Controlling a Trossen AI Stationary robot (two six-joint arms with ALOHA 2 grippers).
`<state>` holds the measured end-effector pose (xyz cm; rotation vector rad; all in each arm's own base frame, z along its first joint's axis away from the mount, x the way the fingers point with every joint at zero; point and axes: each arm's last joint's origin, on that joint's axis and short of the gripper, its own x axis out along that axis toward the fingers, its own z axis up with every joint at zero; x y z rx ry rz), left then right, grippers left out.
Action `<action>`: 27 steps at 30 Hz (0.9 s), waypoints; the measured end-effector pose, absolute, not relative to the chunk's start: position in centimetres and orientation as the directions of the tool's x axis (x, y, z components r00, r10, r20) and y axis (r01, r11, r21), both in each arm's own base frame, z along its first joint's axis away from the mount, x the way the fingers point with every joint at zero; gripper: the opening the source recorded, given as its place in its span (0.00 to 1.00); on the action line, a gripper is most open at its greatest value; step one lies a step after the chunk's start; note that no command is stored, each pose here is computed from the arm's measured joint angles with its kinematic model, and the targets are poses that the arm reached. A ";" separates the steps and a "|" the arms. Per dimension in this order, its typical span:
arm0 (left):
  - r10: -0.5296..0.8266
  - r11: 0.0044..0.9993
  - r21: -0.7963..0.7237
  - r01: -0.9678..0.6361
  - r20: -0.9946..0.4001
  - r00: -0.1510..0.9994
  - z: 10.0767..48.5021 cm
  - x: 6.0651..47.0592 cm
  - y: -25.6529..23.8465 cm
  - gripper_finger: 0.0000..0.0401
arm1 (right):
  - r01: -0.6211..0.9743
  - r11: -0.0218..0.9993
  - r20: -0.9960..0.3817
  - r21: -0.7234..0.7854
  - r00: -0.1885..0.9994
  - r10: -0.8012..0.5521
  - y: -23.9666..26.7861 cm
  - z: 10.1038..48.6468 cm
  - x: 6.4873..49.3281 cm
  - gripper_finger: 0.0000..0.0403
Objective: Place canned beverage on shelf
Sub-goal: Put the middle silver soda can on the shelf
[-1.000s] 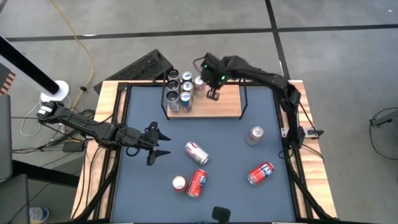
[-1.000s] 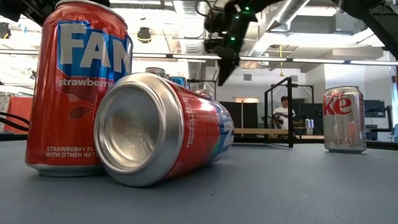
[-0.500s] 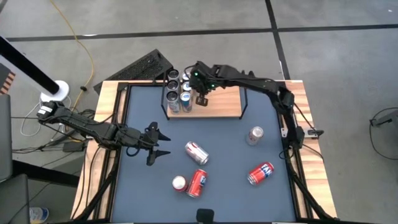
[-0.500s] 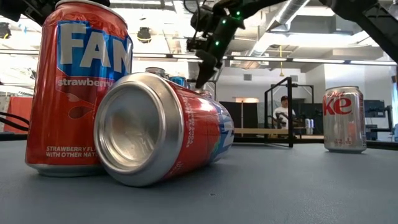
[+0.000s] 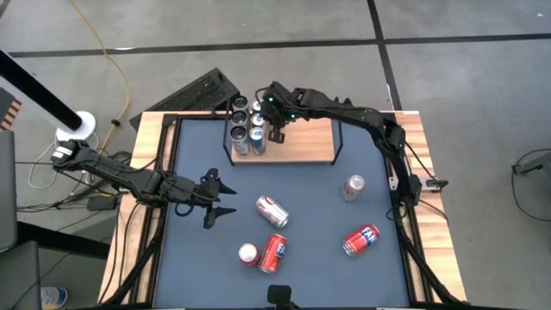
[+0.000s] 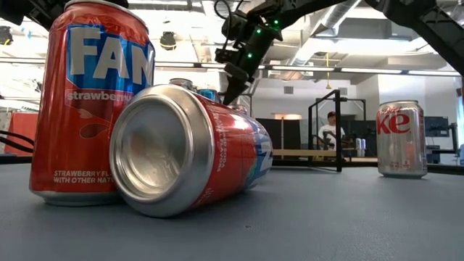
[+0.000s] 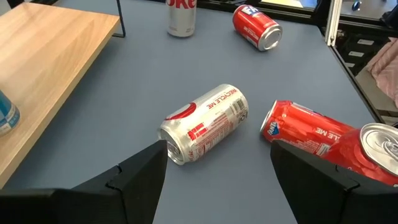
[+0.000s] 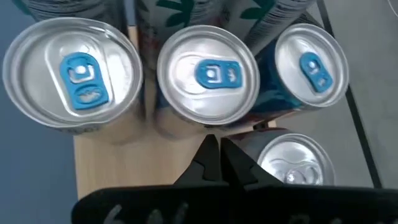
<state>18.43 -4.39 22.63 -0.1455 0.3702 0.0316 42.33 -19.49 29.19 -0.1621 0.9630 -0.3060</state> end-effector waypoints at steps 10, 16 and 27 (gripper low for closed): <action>0.004 0.989 -0.137 -0.058 -0.363 0.932 22.6 18.4 -4.4 0.69 | 0.197 0.944 -0.795 -0.266 0.510 -0.330 -20.2 29.1 41.8 0.00; 0.004 0.989 -0.135 -0.058 -0.365 0.931 22.6 18.4 -4.4 0.69 | 0.218 0.943 -0.813 -0.253 0.480 -0.329 -21.0 28.8 41.2 0.00; 0.005 0.989 -0.134 -0.058 -0.366 0.930 22.6 18.4 -4.4 0.69 | 0.229 0.945 -0.844 -0.234 0.435 -0.314 -21.1 28.5 40.6 0.00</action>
